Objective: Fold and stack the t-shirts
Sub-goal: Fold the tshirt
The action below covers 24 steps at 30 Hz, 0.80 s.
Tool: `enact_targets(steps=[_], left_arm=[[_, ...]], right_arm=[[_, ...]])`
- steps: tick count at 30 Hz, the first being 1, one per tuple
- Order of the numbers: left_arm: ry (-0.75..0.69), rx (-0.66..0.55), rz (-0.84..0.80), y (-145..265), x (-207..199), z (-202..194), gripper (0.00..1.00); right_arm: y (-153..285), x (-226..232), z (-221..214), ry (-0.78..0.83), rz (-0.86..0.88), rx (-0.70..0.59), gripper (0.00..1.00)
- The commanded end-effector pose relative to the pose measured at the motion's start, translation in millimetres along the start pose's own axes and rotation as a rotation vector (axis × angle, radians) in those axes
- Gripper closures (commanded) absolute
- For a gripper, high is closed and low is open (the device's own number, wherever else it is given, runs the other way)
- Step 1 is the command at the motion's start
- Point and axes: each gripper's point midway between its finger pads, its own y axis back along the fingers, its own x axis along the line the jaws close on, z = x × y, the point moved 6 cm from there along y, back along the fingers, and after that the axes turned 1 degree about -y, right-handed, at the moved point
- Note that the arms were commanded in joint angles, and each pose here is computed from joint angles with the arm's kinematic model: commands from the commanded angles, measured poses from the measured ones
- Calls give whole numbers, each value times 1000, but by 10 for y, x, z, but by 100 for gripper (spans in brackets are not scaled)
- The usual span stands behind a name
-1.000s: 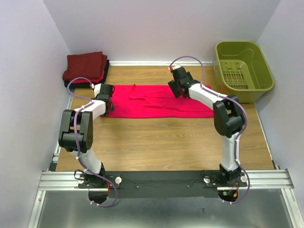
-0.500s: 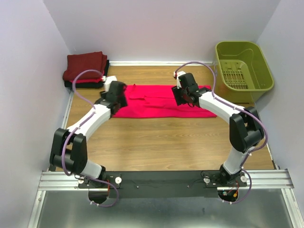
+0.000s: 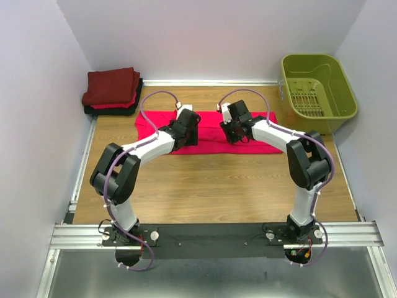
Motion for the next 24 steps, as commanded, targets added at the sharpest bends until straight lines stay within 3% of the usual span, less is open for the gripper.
enact_targets(steps=[1,8,11,15,24], left_arm=[[-17,7,-44,-118,-129,-36,30],[-42,54,-38,-281,-147,-212,30],[-46,72,-31,-316,-133,-277,30],[-49,102,-34,-326,-115,-383,30],[-55,138,-34,-307,-64,-525,30]], right_arm=[[-87,51,41,27,55,-1,66],[-166,63,26,30,67,11,70],[-162,45,43,34,54,8,87],[-119,-14,110,52,12,-8,93],[-217,-244,246,110,-154,-1,94]])
